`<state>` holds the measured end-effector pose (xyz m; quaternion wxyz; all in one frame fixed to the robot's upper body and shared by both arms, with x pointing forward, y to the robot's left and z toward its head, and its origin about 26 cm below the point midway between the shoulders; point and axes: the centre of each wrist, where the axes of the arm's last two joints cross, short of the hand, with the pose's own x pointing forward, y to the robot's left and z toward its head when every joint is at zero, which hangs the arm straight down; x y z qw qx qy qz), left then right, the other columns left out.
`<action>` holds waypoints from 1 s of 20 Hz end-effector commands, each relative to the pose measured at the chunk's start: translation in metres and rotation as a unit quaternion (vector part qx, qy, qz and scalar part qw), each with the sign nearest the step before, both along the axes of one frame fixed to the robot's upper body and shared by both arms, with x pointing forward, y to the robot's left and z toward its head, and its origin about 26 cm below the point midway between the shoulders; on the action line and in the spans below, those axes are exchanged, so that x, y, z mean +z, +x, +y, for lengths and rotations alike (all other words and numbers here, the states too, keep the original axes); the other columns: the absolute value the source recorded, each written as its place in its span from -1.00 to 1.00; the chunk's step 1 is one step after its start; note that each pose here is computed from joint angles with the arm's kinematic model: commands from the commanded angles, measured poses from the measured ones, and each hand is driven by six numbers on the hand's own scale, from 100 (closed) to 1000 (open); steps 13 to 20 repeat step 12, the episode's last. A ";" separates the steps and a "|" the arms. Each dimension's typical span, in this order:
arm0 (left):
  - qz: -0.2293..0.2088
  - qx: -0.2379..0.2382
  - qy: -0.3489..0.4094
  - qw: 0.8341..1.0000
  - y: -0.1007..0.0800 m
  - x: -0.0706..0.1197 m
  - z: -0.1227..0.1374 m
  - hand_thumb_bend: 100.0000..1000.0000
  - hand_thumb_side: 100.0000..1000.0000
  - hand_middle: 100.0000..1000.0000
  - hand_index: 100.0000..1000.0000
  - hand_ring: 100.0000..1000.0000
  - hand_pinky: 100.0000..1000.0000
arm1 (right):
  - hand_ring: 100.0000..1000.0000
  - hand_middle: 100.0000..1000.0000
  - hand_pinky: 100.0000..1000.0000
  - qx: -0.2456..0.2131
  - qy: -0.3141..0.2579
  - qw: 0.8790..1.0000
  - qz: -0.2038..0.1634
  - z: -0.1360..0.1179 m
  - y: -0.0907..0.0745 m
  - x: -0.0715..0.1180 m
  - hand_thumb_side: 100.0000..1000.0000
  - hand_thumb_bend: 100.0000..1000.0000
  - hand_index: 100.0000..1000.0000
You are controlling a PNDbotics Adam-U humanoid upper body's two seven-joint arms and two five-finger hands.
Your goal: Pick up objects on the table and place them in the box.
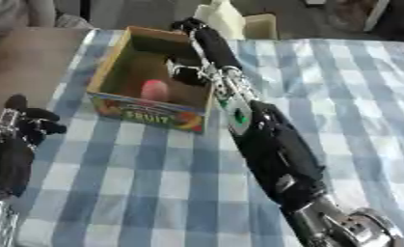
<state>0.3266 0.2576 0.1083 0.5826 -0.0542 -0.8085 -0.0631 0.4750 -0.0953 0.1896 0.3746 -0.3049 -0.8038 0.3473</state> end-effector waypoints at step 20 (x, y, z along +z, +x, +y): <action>-0.005 0.021 0.005 1.000 -0.003 0.001 0.010 -0.83 0.64 -0.08 0.00 -0.09 0.34 | 0.70 0.49 0.04 -0.059 0.134 0.989 -0.023 -0.123 -0.006 0.036 -0.66 -1.00 0.64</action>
